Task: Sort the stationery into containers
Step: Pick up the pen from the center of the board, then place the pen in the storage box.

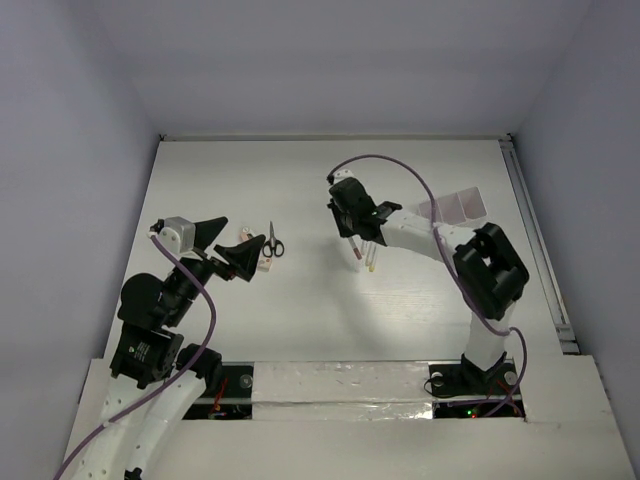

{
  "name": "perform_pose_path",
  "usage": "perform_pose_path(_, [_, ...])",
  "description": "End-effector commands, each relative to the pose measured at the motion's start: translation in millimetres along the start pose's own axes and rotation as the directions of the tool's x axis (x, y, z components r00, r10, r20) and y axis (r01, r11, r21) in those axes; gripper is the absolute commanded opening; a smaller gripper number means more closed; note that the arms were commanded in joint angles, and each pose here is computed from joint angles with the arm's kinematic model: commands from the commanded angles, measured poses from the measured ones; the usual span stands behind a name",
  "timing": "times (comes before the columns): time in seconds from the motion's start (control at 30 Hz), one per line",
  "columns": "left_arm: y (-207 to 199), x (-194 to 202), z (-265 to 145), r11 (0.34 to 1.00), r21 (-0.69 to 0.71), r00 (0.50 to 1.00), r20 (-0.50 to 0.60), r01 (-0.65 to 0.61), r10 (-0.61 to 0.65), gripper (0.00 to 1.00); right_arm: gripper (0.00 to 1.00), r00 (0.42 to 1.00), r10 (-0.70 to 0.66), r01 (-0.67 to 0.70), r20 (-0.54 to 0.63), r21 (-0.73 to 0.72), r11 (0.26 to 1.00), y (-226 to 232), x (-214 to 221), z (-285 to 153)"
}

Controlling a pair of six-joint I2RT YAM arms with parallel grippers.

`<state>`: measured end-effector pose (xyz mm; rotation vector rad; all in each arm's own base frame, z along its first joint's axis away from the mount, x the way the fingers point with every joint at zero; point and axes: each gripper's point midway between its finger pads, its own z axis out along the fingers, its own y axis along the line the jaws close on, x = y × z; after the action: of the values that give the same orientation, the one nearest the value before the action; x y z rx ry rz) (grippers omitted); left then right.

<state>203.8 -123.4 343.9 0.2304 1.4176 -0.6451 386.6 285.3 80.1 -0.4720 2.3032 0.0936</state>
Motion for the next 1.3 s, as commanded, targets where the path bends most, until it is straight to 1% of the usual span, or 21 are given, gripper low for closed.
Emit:
perform_pose_path(0.0, [-5.8,-26.9,-3.6,1.000,0.010,0.997,0.077,-0.022,0.021,0.99,0.00,0.971,0.082,-0.077,0.227,-0.031,0.997,0.8,-65.0,-37.1])
perform_pose_path(0.13, [-6.3,-25.6,-3.3,1.000,0.015,0.997,0.074,-0.020,0.019,0.99,0.00,0.942,0.121,-0.125,0.312,-0.007,0.992,-11.9,-83.6,-59.4])
perform_pose_path(0.17, [-6.5,-26.3,-3.5,1.000,0.015,0.997,0.076,-0.021,0.020,0.99,0.00,0.922,0.134,-0.144,0.362,0.001,0.990,-17.9,-96.8,-71.7])
perform_pose_path(0.27, [-7.5,-26.4,-4.4,1.000,0.020,0.997,0.078,-0.023,0.022,0.99,0.00,0.893,0.121,-0.192,0.433,0.123,0.974,-59.0,-108.7,-86.1])
perform_pose_path(0.37, [-8.0,-27.5,-5.4,1.000,0.021,0.996,0.082,-0.023,0.021,0.99,0.00,0.828,0.172,-0.313,0.534,0.184,0.932,-118.1,-126.9,-108.5])
perform_pose_path(0.4, [-8.5,-27.8,-5.7,0.999,0.023,0.996,0.083,-0.022,0.020,0.99,0.00,0.789,0.195,-0.360,0.582,0.180,0.916,-134.8,-136.9,-124.2])
perform_pose_path(0.43, [-8.8,-28.8,-6.2,0.999,0.024,0.996,0.086,-0.024,0.022,0.99,0.00,0.771,0.214,-0.413,0.599,0.216,0.885,-164.0,-132.0,-126.5])
perform_pose_path(0.5, [-9.1,-28.7,-6.7,0.999,0.026,0.996,0.087,-0.024,0.022,0.99,0.00,0.711,0.234,-0.484,0.663,0.220,0.847,-194.0,-137.9,-142.1])
perform_pose_path(0.53, [-9.8,-29.7,-7.2,0.999,0.028,0.996,0.090,-0.023,0.021,0.99,0.00,0.692,0.229,-0.513,0.685,0.243,0.824,-209.7,-133.3,-150.8])
perform_pose_path(0.6, [-10.2,-30.4,-7.9,0.999,0.029,0.995,0.092,-0.024,0.021,0.99,0.00,0.608,0.197,-0.589,0.769,0.271,0.761,-248.4,-139.4,-169.8])
perform_pose_path(0.63, [-10.8,-32.1,-9.0,0.999,0.030,0.995,0.098,-0.025,0.022,0.99,0.00,0.556,0.132,-0.634,0.821,0.316,0.706,-278.3,-135.4,-182.4])
perform_pose_path(0.67, [-10.8,-31.7,-9.2,0.999,0.030,0.995,0.098,-0.025,0.022,0.99,0.00,0.605,0.109,-0.606,0.789,0.368,0.705,-279.4,-122.2,-172.7])
perform_pose_path(0.7, [-13.6,-32.6,-10.1,0.999,0.041,0.995,0.101,-0.025,0.020,0.99,0.00,0.530,0.060,-0.655,0.846,0.364,0.662,-305.7,-127.6,-189.1])
perform_pose_path(0.77, [-13.8,-33.3,-11.3,0.999,0.041,0.994,0.105,-0.024,0.019,0.99,0.00,0.548,0.012,-0.663,0.836,0.426,0.615,-330.2,-115.7,-183.6])
perform_pose_path(0.8, [-13.9,-34.0,-12.0,0.999,0.040,0.994,0.109,-0.024,0.020,0.99,0.00,0.528,-0.011,-0.686,0.849,0.434,0.585,-347.5,-111.9,-189.9])
perform_pose_path(0.9, [-15.0,-35.4,-13.4,0.999,0.041,0.993,0.114,-0.024,0.019,0.99,0.00,0.535,-0.057,-0.673,0.843,0.467,0.574,-362.3,-107.1,-187.1])
perform_pose_path(0.93, [-13.7,-35.0,-13.2,0.999,0.035,0.993,0.114,-0.024,0.020,0.99,0.00,0.559,-0.085,-0.660,0.825,0.505,0.557,-368.4,-102.7,-187.2])
perform_pose_path(1.0, [-13.7,-35.8,-13.1,0.999,0.032,0.993,0.115,-0.021,0.018,0.99,0.00,0.569,-0.114,-0.648,0.814,0.530,0.547,-370.4,-99.1,-182.9])
perform_pose_path(1.03, [-15.9,-36.0,-13.3,0.999,0.041,0.993,0.115,-0.021,0.016,0.99,0.00,0.600,-0.128,-0.625,0.790,0.562,0.541,-370.4,-90.2,-177.3])
perform_pose_path(1.17, [-19.4,-35.3,-13.0,0.998,0.056,0.994,0.112,-0.017,0.011,0.99,0.00,0.632,-0.105,-0.618,0.768,0.581,0.530,-373.3,-70.5,-157.6])
perform_pose_path(1.27, [-19.0,-36.1,-13.5,0.998,0.053,0.993,0.114,-0.020,0.014,0.99,0.00,0.632,-0.067,-0.628,0.772,0.561,0.539,-370.0,-59.9,-148.3])
